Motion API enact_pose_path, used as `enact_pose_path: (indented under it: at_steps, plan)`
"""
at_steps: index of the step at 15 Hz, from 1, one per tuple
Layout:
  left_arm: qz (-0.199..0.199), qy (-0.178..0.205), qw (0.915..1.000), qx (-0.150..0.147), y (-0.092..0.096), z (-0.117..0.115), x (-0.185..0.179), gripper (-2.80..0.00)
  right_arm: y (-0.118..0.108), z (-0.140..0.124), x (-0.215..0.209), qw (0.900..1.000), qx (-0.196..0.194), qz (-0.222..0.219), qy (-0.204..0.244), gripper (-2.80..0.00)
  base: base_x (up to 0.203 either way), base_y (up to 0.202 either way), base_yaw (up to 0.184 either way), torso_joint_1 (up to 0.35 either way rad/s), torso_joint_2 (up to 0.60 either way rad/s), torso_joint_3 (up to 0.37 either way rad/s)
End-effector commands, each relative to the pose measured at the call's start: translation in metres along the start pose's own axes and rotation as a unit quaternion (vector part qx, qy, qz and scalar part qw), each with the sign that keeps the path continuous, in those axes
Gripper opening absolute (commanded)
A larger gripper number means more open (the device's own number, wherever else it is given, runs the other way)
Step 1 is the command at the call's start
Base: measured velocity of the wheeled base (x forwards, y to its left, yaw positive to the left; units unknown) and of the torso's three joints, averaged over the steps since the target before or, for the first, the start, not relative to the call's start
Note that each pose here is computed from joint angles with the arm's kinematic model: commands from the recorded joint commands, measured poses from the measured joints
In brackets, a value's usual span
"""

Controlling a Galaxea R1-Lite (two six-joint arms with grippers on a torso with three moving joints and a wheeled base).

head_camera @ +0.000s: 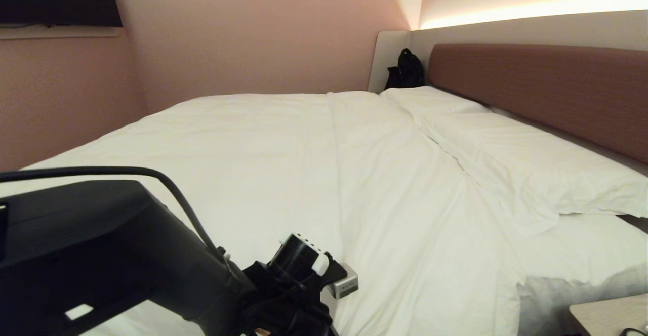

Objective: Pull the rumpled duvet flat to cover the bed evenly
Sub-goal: Flatten the corners of the folded blanket

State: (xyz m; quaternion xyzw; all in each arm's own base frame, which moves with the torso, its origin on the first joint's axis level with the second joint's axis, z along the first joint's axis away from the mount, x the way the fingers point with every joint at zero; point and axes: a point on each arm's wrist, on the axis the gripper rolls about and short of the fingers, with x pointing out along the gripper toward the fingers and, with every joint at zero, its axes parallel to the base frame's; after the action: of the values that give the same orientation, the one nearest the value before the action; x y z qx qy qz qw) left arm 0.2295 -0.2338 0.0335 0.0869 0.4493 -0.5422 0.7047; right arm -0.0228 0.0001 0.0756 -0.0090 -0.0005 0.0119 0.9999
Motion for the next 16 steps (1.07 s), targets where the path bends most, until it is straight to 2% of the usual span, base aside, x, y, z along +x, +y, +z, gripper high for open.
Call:
enact_pose_path:
  at_steps: [1, 4, 6, 7, 8, 12, 14, 16]
  plan:
    - [0.052, -0.001, 0.9985, -0.021, 0.007, -0.001, -0.003, -2.80, 0.000, 0.000, 0.000, 1.000, 0.001, 0.000, 0.000, -2.80, 0.000, 0.000, 0.000, 0.000, 0.00, 0.000]
    - [0.094, -0.018, 0.9948, -0.034, 0.020, -0.002, -0.004, -2.80, 0.000, 0.000, 0.000, 1.000, 0.000, 0.000, 0.000, -2.80, 0.000, 0.000, 0.000, 0.000, 0.00, 0.000]
    - [0.101, -0.049, 0.9935, -0.020, 0.022, -0.006, -0.003, -2.80, 0.000, 0.000, 0.000, 1.000, 0.000, 0.000, 0.000, -2.80, 0.000, 0.000, 0.000, 0.000, 0.00, 0.000]
    - [0.102, -0.046, 0.9935, -0.021, 0.022, -0.009, -0.001, -2.80, 0.000, 0.000, 0.000, 1.000, 0.000, 0.000, 0.000, -2.80, 0.000, 0.000, 0.000, 0.000, 0.00, 0.000]
    - [0.102, -0.045, 0.9936, -0.021, 0.022, -0.009, -0.001, 0.00, 0.000, 0.000, 0.000, 1.000, 0.000, 0.000, 0.000, -2.80, 0.000, 0.000, 0.000, 0.000, 0.00, 0.000]
    - [0.097, -0.048, 0.9939, -0.019, 0.016, -0.009, -0.003, 0.00, 0.000, 0.000, 0.000, 1.000, 0.001, 0.000, 0.000, -2.80, 0.000, 0.000, 0.000, 0.000, 0.00, 0.000]
    - [0.089, -0.054, 0.9945, -0.013, 0.003, -0.006, -0.008, 0.00, 0.000, 0.000, 0.000, 1.000, 0.000, 0.000, 0.000, -2.80, 0.000, 0.000, 0.000, 0.000, 0.00, 0.000]
    - [0.087, -0.052, 0.9946, -0.020, -0.003, -0.006, -0.011, 0.00, 0.000, 0.000, 0.000, 1.000, 0.000, 0.000, 0.000, -2.80, 0.000, 0.000, 0.000, 0.000, 0.00, 0.000]
